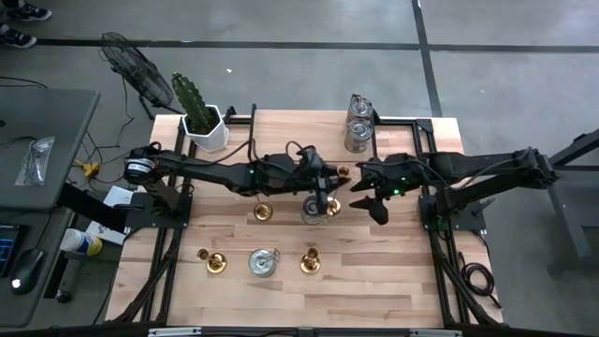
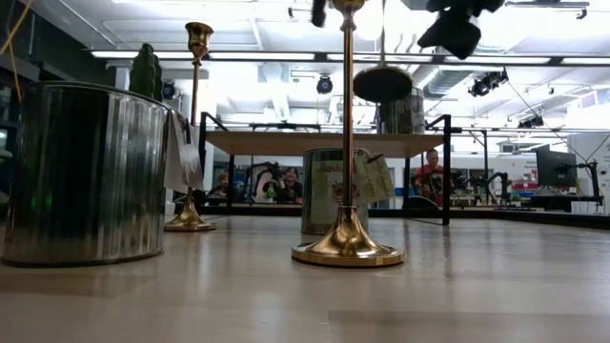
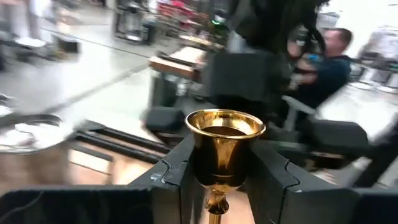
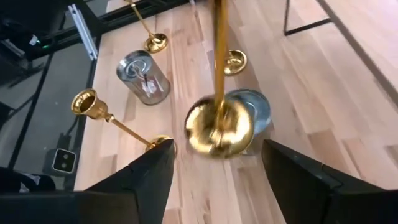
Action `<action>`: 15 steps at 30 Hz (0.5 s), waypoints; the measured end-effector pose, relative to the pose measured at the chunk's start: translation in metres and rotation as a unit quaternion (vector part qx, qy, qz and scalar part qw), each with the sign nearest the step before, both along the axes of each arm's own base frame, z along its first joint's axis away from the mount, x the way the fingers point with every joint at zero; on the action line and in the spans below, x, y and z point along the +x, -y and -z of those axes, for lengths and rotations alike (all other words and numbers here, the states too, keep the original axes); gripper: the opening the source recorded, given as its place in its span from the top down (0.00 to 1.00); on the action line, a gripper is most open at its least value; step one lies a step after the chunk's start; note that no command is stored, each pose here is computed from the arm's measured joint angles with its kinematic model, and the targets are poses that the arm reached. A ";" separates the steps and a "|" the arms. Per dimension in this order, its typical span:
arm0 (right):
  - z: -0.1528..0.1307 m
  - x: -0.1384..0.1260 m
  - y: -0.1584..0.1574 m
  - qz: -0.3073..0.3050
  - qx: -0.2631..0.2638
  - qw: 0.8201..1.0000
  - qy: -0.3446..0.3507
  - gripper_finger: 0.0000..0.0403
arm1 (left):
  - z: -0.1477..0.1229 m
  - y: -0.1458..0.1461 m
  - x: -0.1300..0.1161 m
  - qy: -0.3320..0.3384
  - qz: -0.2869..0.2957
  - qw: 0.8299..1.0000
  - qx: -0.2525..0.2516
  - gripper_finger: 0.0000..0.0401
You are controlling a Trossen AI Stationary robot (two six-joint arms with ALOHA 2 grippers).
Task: Pick & Place candle stick holders
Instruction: Put the gold candle holder on the shelf
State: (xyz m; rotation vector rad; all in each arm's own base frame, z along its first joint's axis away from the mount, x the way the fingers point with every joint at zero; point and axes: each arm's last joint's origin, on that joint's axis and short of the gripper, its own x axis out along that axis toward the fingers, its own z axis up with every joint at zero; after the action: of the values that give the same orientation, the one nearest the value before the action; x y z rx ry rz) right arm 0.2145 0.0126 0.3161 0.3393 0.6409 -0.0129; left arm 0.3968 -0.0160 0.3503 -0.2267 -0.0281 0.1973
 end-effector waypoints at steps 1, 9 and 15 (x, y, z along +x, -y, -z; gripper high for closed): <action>-0.002 -0.003 0.000 0.003 0.004 1.000 0.001 0.42 | -0.003 -0.002 -0.005 -0.010 -0.022 1.000 0.009 0.74; -0.015 -0.020 0.003 0.050 0.008 0.998 0.038 0.42 | -0.027 -0.016 -0.034 -0.041 -0.196 0.978 0.058 0.74; -0.018 -0.022 0.004 0.053 -0.011 0.997 0.047 0.42 | -0.041 -0.032 -0.049 -0.036 -0.230 0.971 0.058 0.74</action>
State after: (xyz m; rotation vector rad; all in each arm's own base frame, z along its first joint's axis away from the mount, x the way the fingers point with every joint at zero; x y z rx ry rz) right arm 0.1930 0.0084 0.3336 0.3511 0.5279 -0.1052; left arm 0.3482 0.0155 0.3909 -0.0921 -0.0193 0.6655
